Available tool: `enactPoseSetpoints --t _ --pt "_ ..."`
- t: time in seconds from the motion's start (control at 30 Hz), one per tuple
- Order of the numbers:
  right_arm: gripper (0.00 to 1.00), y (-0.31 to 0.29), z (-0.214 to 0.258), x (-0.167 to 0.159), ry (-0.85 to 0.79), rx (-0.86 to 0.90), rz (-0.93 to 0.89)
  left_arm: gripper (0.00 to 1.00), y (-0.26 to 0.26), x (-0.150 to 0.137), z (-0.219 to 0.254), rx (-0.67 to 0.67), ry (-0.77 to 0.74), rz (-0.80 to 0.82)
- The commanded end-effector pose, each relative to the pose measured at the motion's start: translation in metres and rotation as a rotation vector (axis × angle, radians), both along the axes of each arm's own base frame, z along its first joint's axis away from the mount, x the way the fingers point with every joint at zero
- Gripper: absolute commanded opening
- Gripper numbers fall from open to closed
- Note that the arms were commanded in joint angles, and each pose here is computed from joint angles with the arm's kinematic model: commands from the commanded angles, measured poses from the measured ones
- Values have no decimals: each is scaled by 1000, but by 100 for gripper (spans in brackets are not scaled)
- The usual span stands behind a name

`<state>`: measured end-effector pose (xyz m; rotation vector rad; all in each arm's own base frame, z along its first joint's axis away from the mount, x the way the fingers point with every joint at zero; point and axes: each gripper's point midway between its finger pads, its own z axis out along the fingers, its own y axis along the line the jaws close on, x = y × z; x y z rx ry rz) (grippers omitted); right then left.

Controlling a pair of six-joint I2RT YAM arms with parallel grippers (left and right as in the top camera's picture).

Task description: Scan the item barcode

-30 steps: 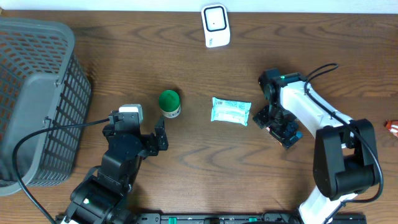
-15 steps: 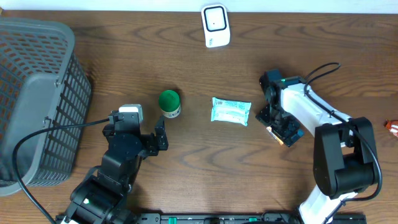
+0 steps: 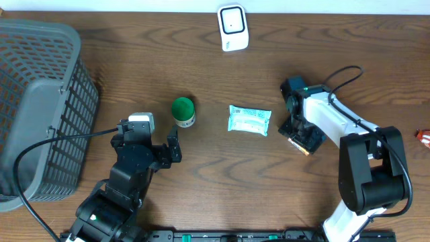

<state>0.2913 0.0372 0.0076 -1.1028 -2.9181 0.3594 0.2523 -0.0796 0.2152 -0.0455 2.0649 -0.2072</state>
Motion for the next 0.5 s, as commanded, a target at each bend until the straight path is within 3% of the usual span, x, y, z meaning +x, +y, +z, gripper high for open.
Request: enactPoseSetpoints --t 0.0,0.23,0.43,0.47 --pt "72 3 14 28 -22 9 238 98 3 1 2 14 -11 10" --pt "74 27 24 53 -72 108 472 98 3 1 2 14 -11 10" --pt "78 31 23 50 -63 134 482 98 3 1 2 14 -11 10" --pt "84 31 23 49 -61 134 483 98 3 1 2 14 -11 10"
